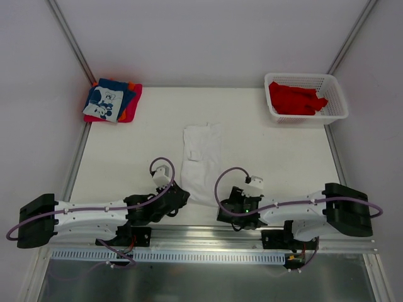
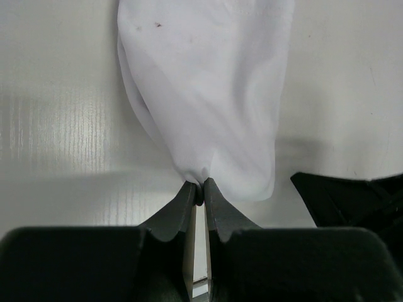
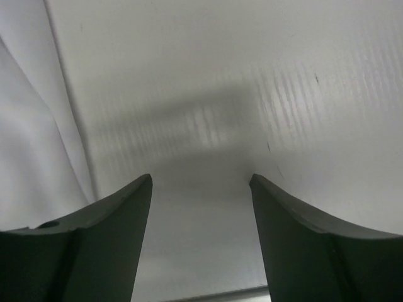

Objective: Fold and stack the t-shirts
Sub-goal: Fold the tshirt

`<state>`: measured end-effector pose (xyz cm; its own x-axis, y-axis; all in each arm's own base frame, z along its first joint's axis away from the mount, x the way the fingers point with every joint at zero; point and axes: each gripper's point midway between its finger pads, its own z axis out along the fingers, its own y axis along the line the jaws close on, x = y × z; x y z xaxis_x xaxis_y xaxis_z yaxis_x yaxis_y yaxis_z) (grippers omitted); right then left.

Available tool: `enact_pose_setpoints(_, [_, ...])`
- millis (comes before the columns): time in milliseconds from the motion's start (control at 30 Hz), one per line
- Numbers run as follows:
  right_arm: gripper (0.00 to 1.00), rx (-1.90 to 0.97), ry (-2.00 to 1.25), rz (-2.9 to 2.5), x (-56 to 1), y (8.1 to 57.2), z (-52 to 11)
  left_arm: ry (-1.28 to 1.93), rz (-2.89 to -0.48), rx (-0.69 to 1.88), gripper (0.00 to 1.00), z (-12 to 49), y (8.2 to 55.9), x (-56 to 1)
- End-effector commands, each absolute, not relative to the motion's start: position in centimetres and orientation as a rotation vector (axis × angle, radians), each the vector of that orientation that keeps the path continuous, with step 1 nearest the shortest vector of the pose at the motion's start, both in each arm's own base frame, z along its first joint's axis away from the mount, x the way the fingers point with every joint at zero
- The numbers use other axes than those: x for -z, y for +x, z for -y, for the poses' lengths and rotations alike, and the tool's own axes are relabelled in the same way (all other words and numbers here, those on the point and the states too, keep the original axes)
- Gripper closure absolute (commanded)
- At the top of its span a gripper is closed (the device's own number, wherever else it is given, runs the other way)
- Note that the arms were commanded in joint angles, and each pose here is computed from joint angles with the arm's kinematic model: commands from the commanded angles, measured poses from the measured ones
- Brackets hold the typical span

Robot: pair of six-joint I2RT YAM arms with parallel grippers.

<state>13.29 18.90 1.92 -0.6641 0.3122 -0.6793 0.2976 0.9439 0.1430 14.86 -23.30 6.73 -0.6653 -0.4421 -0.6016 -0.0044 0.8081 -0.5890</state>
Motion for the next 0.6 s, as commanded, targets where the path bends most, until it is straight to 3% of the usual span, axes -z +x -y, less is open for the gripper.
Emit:
enact_pose_setpoints(0, [0.30,-0.055,0.154,-2.338,-2.2,12.2,-18.0,-0.333,-2.185,0.668,1.00,22.7,15.3,-6.6])
enact_pose_setpoints(167, [0.22,-0.491,-0.045,-2.297,-1.7,11.1,-21.1,-0.303,-2.190,0.656,1.00,23.0,15.3,-6.7])
enact_pose_setpoints(233, [0.18,-0.847,0.058,-2.212,-4.2,10.5,-23.4,-0.292,-2.192,0.659,1.00,23.1,15.3,-6.8])
enact_pose_setpoints(400, [0.15,-1.158,0.216,-2.086,-3.6,10.5,-22.0,-0.312,-2.195,0.657,1.00,22.7,15.2,-6.1])
enact_pose_setpoints(567, [0.14,-1.177,0.329,-2.032,-4.8,12.3,-20.9,-0.295,-2.215,0.649,1.00,22.8,14.9,-5.4])
